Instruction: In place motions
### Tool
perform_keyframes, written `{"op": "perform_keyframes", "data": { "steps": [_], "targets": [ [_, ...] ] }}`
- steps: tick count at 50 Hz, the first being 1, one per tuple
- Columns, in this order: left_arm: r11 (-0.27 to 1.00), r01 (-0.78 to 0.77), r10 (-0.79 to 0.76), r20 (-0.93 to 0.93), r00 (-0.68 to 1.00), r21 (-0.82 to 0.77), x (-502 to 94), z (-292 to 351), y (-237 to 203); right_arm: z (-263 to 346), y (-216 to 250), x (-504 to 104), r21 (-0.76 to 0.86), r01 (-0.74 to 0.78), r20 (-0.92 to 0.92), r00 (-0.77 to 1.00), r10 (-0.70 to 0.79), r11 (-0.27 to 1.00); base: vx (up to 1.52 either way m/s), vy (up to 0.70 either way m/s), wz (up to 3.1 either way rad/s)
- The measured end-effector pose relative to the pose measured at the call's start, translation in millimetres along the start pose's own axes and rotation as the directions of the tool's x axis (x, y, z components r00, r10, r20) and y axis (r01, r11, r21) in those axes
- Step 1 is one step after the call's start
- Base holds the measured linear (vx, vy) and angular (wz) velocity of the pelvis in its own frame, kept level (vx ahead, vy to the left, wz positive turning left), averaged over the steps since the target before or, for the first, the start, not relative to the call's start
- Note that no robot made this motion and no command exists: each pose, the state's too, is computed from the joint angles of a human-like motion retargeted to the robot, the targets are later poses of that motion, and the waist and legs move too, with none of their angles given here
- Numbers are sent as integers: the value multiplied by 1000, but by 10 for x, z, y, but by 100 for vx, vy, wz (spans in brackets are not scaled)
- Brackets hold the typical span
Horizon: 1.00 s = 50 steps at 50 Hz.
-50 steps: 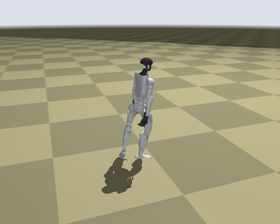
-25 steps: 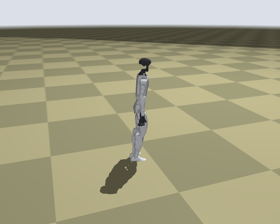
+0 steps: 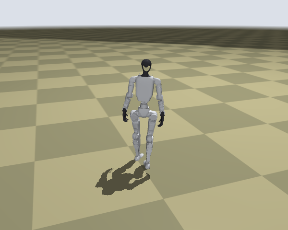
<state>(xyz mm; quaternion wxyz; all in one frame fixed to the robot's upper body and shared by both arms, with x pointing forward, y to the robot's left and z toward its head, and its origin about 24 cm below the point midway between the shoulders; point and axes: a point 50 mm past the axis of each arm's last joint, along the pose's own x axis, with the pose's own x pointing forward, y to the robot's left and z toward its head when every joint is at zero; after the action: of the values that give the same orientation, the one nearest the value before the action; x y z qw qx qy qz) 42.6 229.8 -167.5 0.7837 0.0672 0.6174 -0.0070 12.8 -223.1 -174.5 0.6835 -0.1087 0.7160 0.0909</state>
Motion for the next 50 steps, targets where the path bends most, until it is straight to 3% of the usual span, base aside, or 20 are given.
{"op": "perform_keyframes", "data": {
  "steps": [7, 13, 25, 30, 35, 41, 50],
  "targets": [
    [998, -9, 4, 74, 997, 69, 37, 316, 10, -375, -210, -59, 181, 74, -106, 993, -55, 981, 35, -12, 335],
    [1000, 11, -11, -15, 1000, -10, 45, 51, -135, -335, -269, -61, 164, 167, -96, 984, -153, 972, 32, -21, 360],
    [956, -3, -122, -406, 906, -293, -205, -971, -629, 255, 83, 6, 199, -20, 126, 992, -5, 980, 30, -23, 175],
    [892, -51, -165, -430, 888, -449, -280, -1113, -764, 599, 169, -36, 2, -74, 246, 967, 72, 997, 30, -27, -4],
    [868, -65, -173, -424, 889, -492, -292, -1138, -785, 724, 122, -69, -206, 16, 266, 963, 40, 978, 24, -28, 52],
    [930, 1, -136, -341, 930, -367, -139, -819, -565, 634, 50, -52, -171, 101, 234, 971, -59, 980, 4, -33, 116],
    [992, 32, -44, -89, 995, -121, 49, -58, -181, 15, 228, 31, 97, -52, -18, 998, 54, 994, 6, -27, 104]
  ]
}}
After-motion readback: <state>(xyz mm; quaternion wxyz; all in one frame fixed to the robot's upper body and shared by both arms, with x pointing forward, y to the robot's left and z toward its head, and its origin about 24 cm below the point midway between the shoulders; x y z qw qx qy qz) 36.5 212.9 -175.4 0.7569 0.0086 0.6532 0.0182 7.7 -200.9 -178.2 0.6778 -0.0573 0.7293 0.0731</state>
